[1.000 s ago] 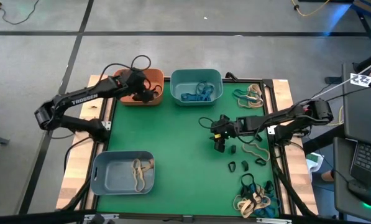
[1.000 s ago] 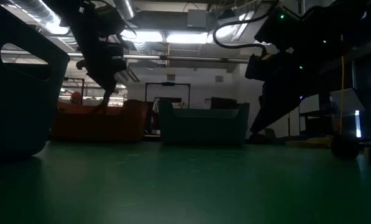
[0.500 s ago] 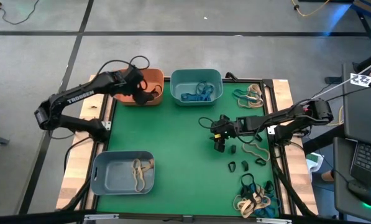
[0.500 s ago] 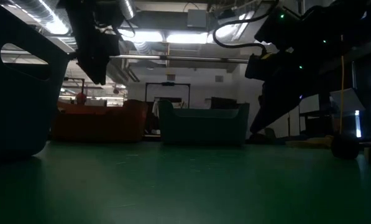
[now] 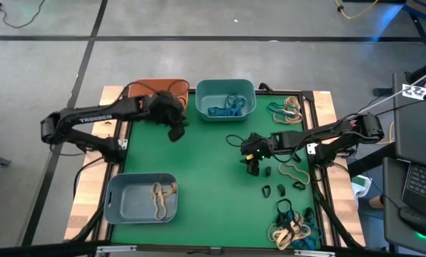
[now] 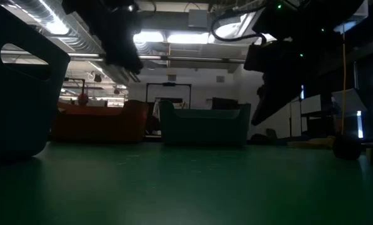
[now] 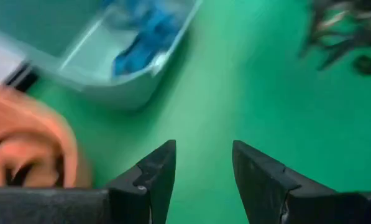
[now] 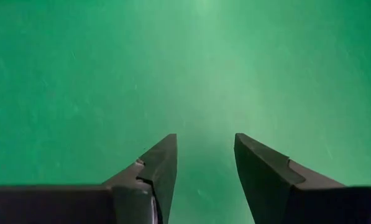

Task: Sort rubber bands into baskets
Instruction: Put the small black rubber band into the orange bin

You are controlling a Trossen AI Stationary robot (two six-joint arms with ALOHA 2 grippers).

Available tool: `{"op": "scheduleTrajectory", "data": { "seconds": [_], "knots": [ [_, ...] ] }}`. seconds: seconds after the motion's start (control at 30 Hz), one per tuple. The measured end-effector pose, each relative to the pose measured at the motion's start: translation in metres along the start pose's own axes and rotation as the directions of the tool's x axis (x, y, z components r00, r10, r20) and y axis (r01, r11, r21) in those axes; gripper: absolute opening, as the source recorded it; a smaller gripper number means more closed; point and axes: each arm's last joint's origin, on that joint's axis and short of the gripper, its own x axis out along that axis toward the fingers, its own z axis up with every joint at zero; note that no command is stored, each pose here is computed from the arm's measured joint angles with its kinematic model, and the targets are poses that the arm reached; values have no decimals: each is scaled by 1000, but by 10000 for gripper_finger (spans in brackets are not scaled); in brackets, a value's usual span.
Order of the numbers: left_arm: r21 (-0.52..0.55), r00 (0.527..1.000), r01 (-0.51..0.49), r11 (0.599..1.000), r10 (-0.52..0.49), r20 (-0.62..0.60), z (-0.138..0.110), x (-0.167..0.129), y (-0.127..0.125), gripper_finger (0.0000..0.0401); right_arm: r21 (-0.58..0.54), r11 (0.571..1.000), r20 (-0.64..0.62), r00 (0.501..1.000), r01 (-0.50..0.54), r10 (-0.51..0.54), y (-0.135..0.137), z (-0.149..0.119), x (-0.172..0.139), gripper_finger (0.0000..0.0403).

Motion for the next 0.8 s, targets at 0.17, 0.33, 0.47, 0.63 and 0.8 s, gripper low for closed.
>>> {"op": "scheduleTrajectory", "data": {
  "seconds": [0.17, 0.33, 0.47, 0.63, 0.8],
  "knots": [
    [98, 990, 100, 990, -109, 90, -1, 9, -31, 155, 6, 1000, -140, 990, -4, 5, 0, -4, -9, 160],
    [177, 974, 161, 971, -185, 129, -9, 23, -52, 155, 33, 999, -264, 964, -17, 25, 4, -15, -19, 160],
    [211, 970, 190, 959, -216, 111, -16, 38, -65, 155, 38, 999, -350, 937, -9, 22, 14, -26, -28, 160],
    [231, 967, 209, 950, -236, 97, -21, 55, -76, 155, 57, 998, -436, 899, 2, 23, 29, -39, -40, 160],
    [235, 969, 211, 949, -235, 78, -24, 70, -79, 155, 64, 998, -451, 892, -12, 39, 44, -46, -49, 160]
  ]
}}
